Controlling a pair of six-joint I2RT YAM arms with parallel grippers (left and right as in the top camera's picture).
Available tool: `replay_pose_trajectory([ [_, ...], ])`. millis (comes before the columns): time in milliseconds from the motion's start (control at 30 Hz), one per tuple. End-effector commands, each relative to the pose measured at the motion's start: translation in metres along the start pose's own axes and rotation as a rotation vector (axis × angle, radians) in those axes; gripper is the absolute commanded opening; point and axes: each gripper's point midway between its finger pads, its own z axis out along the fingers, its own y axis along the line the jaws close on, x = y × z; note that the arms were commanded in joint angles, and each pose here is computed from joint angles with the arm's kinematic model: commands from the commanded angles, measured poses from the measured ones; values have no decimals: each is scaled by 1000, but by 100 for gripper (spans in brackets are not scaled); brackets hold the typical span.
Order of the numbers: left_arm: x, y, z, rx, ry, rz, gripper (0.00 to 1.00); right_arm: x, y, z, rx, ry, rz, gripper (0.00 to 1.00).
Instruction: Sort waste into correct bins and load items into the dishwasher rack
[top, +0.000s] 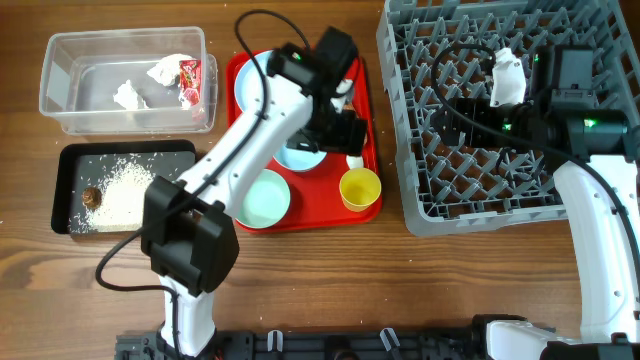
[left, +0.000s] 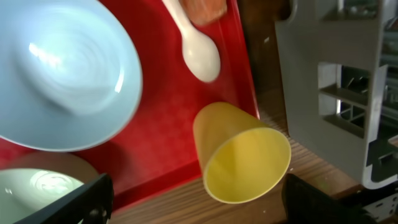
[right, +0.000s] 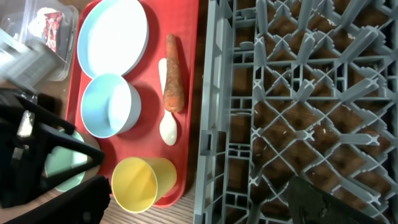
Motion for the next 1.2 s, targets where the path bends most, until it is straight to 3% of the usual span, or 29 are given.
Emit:
replay_pose_trajectory([
  [0, 26, -5, 31, -107, 52, -66, 82, -3, 0, 0, 5, -1, 5, 93],
  [100, 44, -3, 53, -165, 79, -65, 76, -3, 0, 0, 5, -2, 5, 93],
  [167, 48, 1, 67, -175, 79, -68, 62, -2, 0, 0, 5, 2, 6, 94],
  [233, 48, 4, 71, -175, 78, -72, 44, -1, 0, 0, 5, 8, 8, 94],
  [267, 45, 4, 71, -171, 70, -74, 21, -1, 0, 0, 5, 8, 9, 93],
  [300, 42, 3, 71, -164, 58, -72, 9, -1, 0, 0, 5, 8, 10, 93],
  [333, 39, 1, 72, -157, 44, -70, 4, -1, 0, 0, 5, 8, 10, 94],
  [533, 32, 1, 50, -56, 34, -111, 4, 0, 1, 0, 1, 10, 35, 93],
  [700, -6, 34, -94, 456, -217, -173, 4, -15, 42, -6, -250, -43, 8, 93],
  [800, -10, 24, -144, 820, -292, -10, 4, -29, 93, -17, -528, -113, -92, 93],
  [867, -9, 9, -163, 981, -330, 122, 4, -33, 123, -18, -670, -142, -138, 94],
  [1000, -2, -6, -187, 1121, -413, 316, 4, -33, 160, -30, -835, -163, -252, 99],
  [1167, 1, -12, -201, 1193, -454, 398, 4, -28, 184, -52, -1011, -188, -379, 100],
])
